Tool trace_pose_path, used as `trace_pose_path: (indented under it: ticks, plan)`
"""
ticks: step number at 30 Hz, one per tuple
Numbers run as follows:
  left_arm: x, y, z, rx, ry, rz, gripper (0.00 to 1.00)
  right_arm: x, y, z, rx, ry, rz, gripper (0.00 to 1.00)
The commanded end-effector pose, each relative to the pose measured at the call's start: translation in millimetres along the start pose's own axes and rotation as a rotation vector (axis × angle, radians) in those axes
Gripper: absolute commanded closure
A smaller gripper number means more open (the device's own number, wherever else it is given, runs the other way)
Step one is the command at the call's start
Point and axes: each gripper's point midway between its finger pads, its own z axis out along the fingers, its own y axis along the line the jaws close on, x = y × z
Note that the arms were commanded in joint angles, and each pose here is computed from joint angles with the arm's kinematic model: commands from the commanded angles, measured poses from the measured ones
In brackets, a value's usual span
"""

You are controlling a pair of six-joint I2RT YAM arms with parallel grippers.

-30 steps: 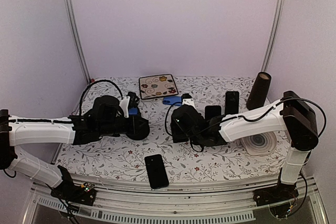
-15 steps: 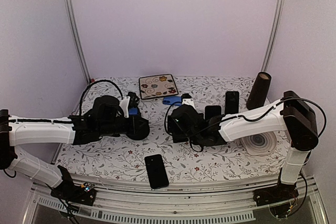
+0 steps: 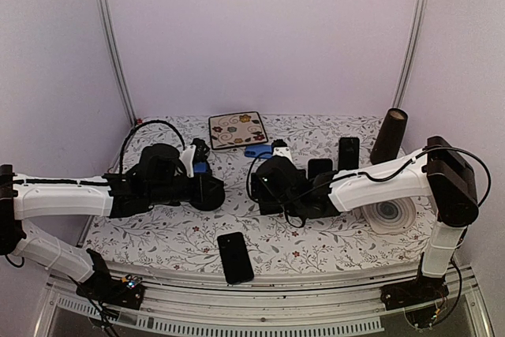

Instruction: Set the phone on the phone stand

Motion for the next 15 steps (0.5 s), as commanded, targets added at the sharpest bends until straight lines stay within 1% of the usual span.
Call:
trace_pose_path:
  ticks: [1,15]
  plan:
    - [-2.8,4.1,2.5,-0.001,-0.013,-0.003,1.0,-18.5,9.0,-11.1,-0.031,-0.022,0.024,0.01]
    - [-3.3,2.6,3.0,0.004,-0.012,-0.001,1.0,-18.9,10.8,-12.3,-0.041,-0.015,-0.006,0.01]
